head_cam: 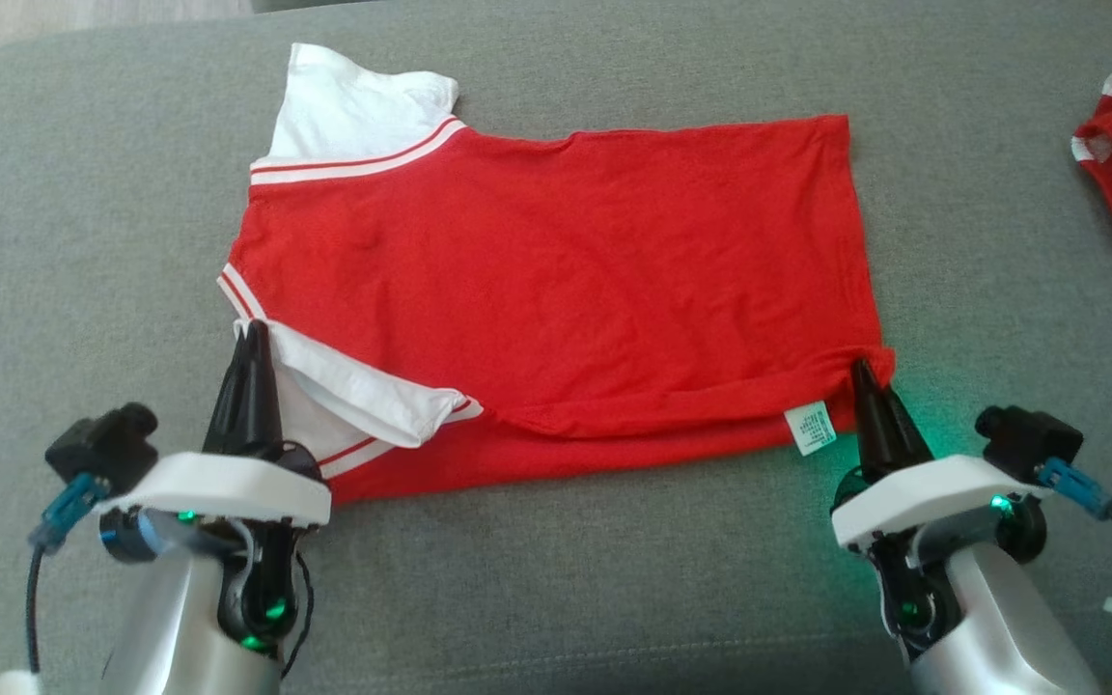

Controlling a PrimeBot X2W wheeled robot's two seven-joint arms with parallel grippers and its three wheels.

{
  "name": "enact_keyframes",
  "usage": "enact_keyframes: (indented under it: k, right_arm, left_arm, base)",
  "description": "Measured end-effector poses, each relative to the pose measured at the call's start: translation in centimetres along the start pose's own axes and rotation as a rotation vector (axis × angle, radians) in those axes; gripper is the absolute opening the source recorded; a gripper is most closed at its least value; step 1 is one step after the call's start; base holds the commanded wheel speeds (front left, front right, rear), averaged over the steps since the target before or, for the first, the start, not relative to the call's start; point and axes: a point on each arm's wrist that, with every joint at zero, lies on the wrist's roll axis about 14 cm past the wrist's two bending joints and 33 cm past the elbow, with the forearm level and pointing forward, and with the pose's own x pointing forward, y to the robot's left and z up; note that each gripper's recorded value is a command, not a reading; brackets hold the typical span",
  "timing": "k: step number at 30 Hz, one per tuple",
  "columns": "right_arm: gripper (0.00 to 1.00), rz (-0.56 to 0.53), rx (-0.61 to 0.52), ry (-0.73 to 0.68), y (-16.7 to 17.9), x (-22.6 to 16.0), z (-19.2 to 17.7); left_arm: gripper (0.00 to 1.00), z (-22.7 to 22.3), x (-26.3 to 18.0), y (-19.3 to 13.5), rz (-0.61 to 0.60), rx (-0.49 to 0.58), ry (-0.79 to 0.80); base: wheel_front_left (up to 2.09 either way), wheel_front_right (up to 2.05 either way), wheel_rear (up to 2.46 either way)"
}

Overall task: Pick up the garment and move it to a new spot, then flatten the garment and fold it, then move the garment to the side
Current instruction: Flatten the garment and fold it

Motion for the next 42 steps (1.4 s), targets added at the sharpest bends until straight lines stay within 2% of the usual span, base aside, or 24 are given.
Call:
enact_keyframes:
  k: [1,2,3,4,5,13,20,27,34,42]
  right_arm:
    - [0.14,-0.001,0.004,-0.005,0.0,0.1,0.2]
    - [0.44,0.001,0.009,-0.011,0.1,0.2,0.3]
    - [0.78,0.004,0.016,-0.015,0.2,0.3,0.4]
    - [1.00,0.007,0.021,-0.015,0.3,0.5,0.5]
    - [1.00,0.009,0.026,-0.015,0.4,0.6,0.6]
    - [1.00,0.028,0.052,-0.046,1.4,2.6,2.0]
    - [1.00,0.042,0.016,-0.131,1.9,3.1,4.4]
    - [1.00,0.049,-0.093,-0.270,1.9,2.6,8.5]
    - [1.00,0.024,-0.120,-0.278,0.7,0.4,7.4]
    - [1.00,0.034,-0.124,-0.312,1.0,-0.1,8.4]
  left_arm:
    - [0.00,-0.1,0.2,-0.1,-0.002,0.001,0.002]
    - [0.10,-0.1,0.4,-0.1,-0.002,0.006,0.004]
    - [0.44,-0.2,0.5,-0.2,-0.004,0.005,0.006]
    - [0.87,-0.2,0.7,-0.1,-0.006,0.002,0.008]
    - [1.00,-0.2,0.8,-0.1,-0.003,0.001,0.008]
    - [1.00,-0.2,1.0,0.0,-0.007,-0.002,0.008]
    - [1.00,0.6,-0.7,-0.1,-0.020,-0.008,-0.020]
    - [1.00,-2.8,-4.9,2.1,0.035,0.006,0.118]
    - [1.00,-5.2,-7.8,4.4,0.112,0.049,0.298]
    - [1.00,-6.4,-7.8,4.7,0.148,0.013,0.371]
  base:
    - [0.00,0.00,0.00]
    - [0.00,0.00,0.00]
    - [0.00,0.00,0.00]
    - [0.00,0.00,0.00]
    - [0.00,0.00,0.00]
    - [0.00,0.00,0.00]
    - [0.00,0.00,0.00]
    - [0.00,0.00,0.00]
    - [0.00,0.00,0.00]
    - [0.00,0.00,0.00]
